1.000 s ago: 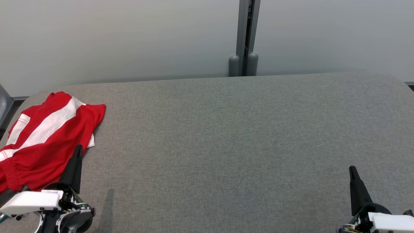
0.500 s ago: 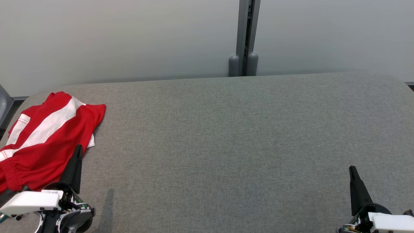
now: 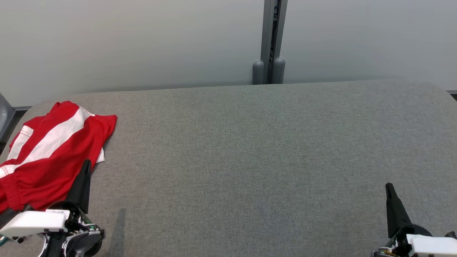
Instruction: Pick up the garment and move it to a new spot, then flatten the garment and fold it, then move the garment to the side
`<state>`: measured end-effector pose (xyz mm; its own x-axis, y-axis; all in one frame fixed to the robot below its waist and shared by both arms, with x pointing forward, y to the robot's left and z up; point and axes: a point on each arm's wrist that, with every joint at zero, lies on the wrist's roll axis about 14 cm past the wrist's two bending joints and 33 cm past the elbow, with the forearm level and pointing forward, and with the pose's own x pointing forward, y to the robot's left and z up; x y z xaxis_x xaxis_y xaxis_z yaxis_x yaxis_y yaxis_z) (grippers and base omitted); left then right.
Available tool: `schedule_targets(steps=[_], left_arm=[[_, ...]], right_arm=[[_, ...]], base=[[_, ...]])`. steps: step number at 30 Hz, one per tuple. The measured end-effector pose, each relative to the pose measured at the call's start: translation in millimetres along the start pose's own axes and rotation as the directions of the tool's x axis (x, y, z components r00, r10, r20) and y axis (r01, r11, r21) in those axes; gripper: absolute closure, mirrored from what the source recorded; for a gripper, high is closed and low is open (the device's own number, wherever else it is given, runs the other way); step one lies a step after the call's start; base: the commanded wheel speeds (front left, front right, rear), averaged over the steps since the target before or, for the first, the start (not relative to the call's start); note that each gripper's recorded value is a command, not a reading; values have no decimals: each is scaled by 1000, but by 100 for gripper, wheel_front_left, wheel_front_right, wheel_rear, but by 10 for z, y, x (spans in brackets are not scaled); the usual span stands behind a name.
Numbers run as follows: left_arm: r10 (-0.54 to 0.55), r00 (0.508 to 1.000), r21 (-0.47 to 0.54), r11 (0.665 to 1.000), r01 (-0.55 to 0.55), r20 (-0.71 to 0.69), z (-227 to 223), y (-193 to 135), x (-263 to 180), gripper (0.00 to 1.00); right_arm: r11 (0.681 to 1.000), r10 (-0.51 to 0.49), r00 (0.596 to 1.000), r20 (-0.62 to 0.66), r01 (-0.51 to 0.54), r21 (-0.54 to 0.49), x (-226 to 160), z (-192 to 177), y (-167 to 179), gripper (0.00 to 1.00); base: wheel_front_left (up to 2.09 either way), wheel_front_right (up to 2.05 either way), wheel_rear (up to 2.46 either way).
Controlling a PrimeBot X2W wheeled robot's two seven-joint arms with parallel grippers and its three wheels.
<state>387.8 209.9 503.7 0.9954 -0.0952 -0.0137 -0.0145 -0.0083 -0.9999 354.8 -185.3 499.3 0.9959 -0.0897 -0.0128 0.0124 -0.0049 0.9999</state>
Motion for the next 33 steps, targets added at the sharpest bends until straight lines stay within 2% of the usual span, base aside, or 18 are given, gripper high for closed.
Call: schedule_targets(steps=[18,19,25,33], left_arm=[[0,1000,0,1000,0,0,0,0,0,100],[5,1000,-2,1000,-5,0,-4,17,-5,0],[93,996,-41,995,-92,10,-71,331,-146,0],[75,996,-25,997,-74,49,-67,264,-117,0]], right_arm=[[1000,0,1000,0,0,0,0,1,0,100],[1000,-6,1000,0,6,0,-5,-2,-19,0],[997,-74,997,-8,74,6,-86,-52,-227,0],[998,-51,999,-7,51,45,-21,-90,-145,0]], base=[[0,0,0],[0,0,0],[0,0,0],[0,0,0]])
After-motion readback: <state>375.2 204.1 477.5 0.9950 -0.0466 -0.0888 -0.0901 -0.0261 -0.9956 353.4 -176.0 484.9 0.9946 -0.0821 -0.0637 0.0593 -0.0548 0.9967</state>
